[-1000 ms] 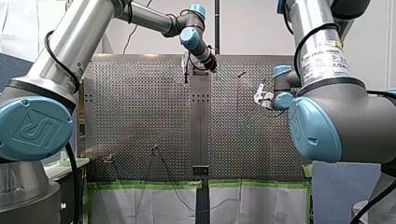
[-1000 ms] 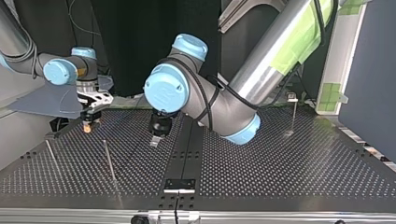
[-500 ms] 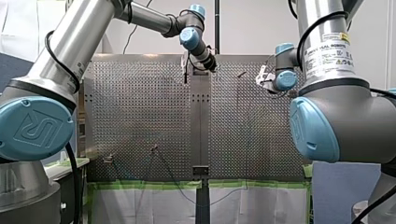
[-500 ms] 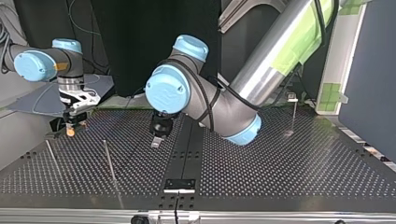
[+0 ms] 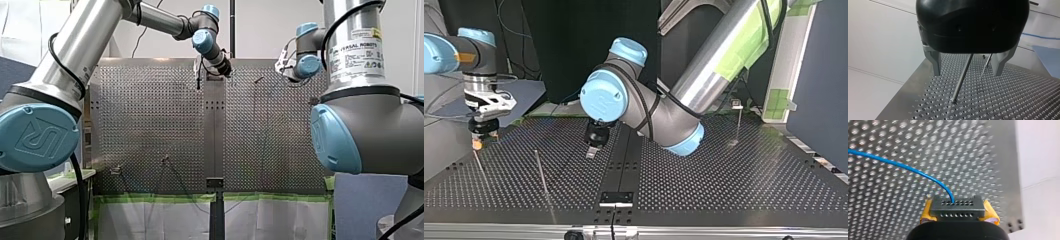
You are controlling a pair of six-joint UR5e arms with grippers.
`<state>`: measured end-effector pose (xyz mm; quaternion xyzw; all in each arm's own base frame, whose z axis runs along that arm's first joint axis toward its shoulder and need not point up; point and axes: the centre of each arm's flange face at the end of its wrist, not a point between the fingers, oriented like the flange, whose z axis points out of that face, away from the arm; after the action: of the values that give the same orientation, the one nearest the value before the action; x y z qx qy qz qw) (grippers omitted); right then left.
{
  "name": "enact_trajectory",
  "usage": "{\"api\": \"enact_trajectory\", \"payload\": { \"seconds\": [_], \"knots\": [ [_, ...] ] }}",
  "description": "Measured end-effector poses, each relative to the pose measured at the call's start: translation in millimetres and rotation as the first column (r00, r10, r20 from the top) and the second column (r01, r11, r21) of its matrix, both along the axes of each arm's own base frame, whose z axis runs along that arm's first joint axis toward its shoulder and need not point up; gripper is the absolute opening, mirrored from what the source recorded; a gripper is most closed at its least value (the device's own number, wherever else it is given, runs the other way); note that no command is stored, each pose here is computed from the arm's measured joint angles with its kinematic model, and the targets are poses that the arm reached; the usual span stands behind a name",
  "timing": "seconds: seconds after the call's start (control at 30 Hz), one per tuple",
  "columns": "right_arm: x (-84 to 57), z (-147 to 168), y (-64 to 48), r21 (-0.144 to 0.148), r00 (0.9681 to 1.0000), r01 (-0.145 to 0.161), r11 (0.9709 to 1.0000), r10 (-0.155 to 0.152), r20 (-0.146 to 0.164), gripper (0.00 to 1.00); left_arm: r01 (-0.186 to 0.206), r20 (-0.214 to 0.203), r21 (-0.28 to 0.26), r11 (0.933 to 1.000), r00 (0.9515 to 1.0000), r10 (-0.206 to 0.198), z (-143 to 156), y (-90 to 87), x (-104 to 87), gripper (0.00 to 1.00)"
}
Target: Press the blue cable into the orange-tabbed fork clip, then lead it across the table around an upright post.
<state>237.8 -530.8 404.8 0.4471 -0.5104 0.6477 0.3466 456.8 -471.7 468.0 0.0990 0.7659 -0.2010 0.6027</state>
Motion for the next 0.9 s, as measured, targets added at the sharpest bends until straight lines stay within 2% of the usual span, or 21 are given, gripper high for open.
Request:
{"api": "enact_trajectory", "payload": {
  "seconds": [0.2, 0.37, 0.5, 0.6, 0.7, 0.9],
  "knots": [
    [-3.0, 31.2, 14.0, -0.056, 1.0000, 0.001, 0.9985, -0.001, 0.009, 0.00, 0.004, -0.001, 0.000, 1.0000, 1.0000, -0.004, 0.0, -0.7, -0.8, 0.98],
    [-3.5, 37.1, 16.5, -0.068, 1.0000, 0.000, 0.9977, 0.000, 0.007, 0.00, 0.013, -0.018, 0.010, 0.9999, 0.9998, -0.013, -1.4, -1.9, -5.3, 0.98],
    [-3.1, 38.3, 16.2, -0.073, 1.0000, -0.004, 0.9973, 0.004, 0.005, 0.00, 0.032, -0.050, 0.023, 0.9992, 0.9983, -0.031, -3.6, -2.2, -11.4, 0.98],
    [-2.4, 39.8, 15.9, -0.077, 0.9999, -0.011, 0.9970, 0.011, 0.004, 0.00, 0.054, -0.080, 0.023, 0.9983, 0.9955, -0.052, -4.1, -2.5, -16.8, 0.98],
    [-1.2, 42.6, 15.3, -0.084, 0.9998, -0.021, 0.9962, 0.021, 0.002, 0.00, 0.079, -0.116, 0.012, 0.9968, 0.9903, -0.077, -4.0, -3.7, -23.5, 0.98],
    [2.7, 47.6, 15.2, -0.096, 0.9988, -0.049, 0.9942, 0.049, -0.004, 0.00, 0.127, -0.156, -0.047, 0.9908, 0.9787, -0.133, -3.7, -11.6, -32.9, 0.98]
  ]
}}
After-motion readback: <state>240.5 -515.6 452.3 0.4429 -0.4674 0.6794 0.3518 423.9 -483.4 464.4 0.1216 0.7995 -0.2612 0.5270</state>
